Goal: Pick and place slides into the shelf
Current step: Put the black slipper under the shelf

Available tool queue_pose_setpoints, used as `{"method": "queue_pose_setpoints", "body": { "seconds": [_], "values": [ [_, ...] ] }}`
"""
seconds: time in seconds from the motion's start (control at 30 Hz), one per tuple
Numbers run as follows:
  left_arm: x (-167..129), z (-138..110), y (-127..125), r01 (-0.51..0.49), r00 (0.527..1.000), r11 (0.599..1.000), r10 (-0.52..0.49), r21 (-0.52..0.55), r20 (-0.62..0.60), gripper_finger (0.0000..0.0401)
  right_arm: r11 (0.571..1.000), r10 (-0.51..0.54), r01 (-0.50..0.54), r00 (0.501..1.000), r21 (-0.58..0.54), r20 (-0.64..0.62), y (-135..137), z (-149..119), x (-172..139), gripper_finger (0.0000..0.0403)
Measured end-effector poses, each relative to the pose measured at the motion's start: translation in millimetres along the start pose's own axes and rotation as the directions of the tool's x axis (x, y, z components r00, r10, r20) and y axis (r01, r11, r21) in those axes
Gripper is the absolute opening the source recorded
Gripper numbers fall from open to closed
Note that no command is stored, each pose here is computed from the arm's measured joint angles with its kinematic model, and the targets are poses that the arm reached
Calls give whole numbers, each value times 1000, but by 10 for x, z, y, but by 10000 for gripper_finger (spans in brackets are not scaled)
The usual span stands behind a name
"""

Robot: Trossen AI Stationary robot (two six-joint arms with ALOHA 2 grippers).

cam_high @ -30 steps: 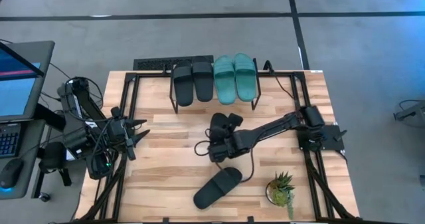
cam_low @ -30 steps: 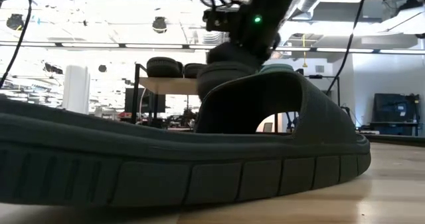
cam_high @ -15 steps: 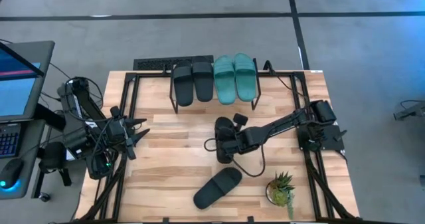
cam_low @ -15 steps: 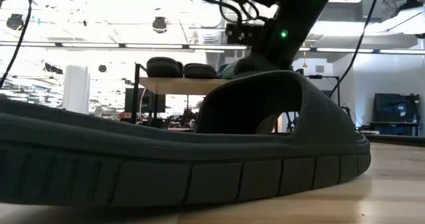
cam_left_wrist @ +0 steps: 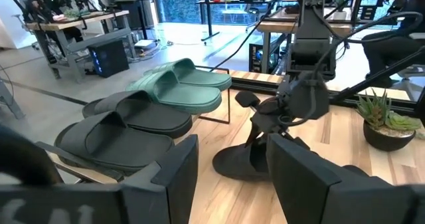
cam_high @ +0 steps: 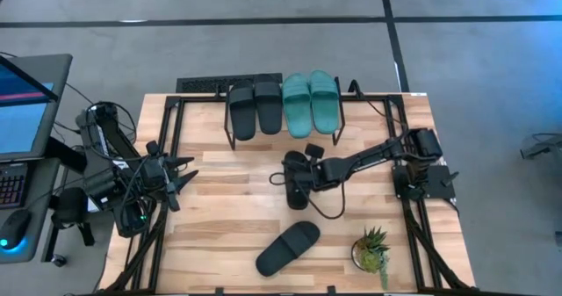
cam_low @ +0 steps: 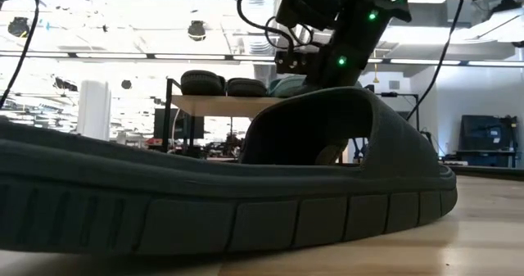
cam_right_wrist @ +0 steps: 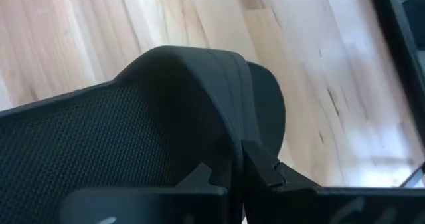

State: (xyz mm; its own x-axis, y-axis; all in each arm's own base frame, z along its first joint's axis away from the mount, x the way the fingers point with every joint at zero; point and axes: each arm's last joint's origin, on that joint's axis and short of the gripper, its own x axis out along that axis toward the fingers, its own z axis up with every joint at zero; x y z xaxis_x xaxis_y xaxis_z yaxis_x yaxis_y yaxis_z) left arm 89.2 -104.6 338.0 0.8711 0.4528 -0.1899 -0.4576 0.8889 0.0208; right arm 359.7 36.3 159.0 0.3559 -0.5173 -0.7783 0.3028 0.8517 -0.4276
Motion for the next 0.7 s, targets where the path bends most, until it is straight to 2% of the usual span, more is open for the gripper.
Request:
{"method": "queue_pose_setpoints", "body": {
  "seconds": [0.2, 0.43, 0.7],
  "values": [
    [0, 1, 0, 0, 1000, 1000, 0, -1, 3, 168, 998, 65, -65, 997, 7, -33, -149, 39, 99, 11],
    [0, 1, 0, 0, 1000, 1000, 0, 0, 3, 168, 997, 83, -83, 996, 3, -27, -148, 42, 52, 44],
    [0, 1, 4, -2, 1000, 1000, 2, 10, 5, 168, 994, 112, -111, 993, 14, -27, -96, 28, 2, 51]
  ]
}}
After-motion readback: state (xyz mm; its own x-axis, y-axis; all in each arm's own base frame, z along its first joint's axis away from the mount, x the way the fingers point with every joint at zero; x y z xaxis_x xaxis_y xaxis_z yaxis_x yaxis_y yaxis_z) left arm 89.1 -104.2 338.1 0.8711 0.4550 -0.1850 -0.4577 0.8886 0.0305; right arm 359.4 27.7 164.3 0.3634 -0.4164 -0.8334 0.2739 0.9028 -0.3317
